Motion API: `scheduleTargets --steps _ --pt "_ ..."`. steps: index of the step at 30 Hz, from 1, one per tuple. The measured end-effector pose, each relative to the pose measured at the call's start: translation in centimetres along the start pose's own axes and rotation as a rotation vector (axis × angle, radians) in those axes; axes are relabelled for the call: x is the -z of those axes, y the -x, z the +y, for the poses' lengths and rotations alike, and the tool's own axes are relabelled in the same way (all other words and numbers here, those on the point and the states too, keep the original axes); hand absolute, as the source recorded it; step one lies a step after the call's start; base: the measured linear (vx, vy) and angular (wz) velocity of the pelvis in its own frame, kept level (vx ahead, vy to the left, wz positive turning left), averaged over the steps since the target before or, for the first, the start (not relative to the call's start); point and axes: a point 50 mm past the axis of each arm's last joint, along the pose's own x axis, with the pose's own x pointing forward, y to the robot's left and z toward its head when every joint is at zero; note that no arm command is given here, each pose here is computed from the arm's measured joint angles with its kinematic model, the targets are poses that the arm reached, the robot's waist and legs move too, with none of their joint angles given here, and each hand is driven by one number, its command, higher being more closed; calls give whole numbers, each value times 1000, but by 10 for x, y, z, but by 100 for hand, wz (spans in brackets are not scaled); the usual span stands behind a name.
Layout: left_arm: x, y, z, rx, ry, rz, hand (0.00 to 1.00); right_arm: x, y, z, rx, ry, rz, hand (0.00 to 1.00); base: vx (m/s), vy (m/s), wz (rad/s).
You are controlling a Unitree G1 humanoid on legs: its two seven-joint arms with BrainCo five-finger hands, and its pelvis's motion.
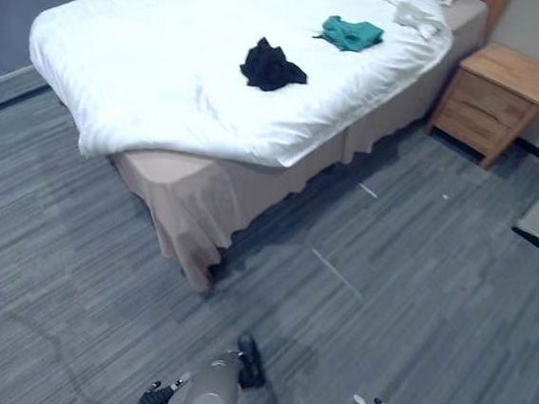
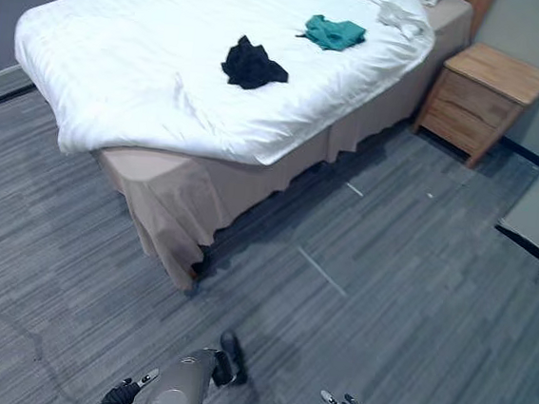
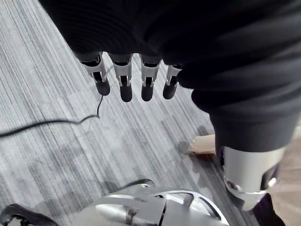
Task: Tidy the bed and pick cloth on bed and put in laundry
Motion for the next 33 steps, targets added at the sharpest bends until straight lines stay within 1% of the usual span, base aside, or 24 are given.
scheduleTargets --steps 3,5,10,12,15,17,19,21,22,24,25,27,28,31,33 --pt "-8 -1 1 -17 -6 -23 0 -2 -3 11 -41 12 2 0 570 146 79" --pt "-8 -1 -1 -11 -16 -43 0 -3 -2 5 -33 16 -8 0 574 23 110" --pt "-30 -2 -6 0 -54 -128 0 9 1 6 -26 -55 -10 0 403 -182 149" --pt "-21 -1 -2 -12 -49 -106 0 18 4 5 -15 -73 9 0 344 -280 100" --pt "5 2 18 -70 -22 -52 0 42 9 12 -13 -140 69 0 442 -459 47" --pt "16 5 11 -62 15 -32 0 42 10 5 -1 -137 86 0 291 -385 -3" --pt "15 6 5 -63 31 -55 0 38 10 -4 18 -128 74 0 193 -266 31" --pt "11 9 -7 -78 88 -107 0 38 13 -16 48 -129 100 0 153 -232 56" --pt "6 9 -8 -87 97 -135 0 39 13 -17 51 -133 107 0 66 -169 58" --pt "-30 12 -3 -146 137 -315 0 36 13 -20 56 -135 100 0 -8 -139 45" --pt "-43 14 0 -160 146 -372 0 36 13 -20 57 -141 97 0 -69 -96 48" --pt "-89 24 14 -215 172 -580 0 35 14 -22 64 -150 98 0 -107 -62 41" --pt "-119 33 31 -259 173 -714 0 36 14 -23 68 -156 101 0 -107 -35 13" --pt "-162 56 53 -320 174 -914 0 42 16 -26 84 -186 113 0 -96 -22 -6" --pt "-188 74 55 -327 183 -1041 0 51 22 -31 112 -194 128 0 -59 1 -2"
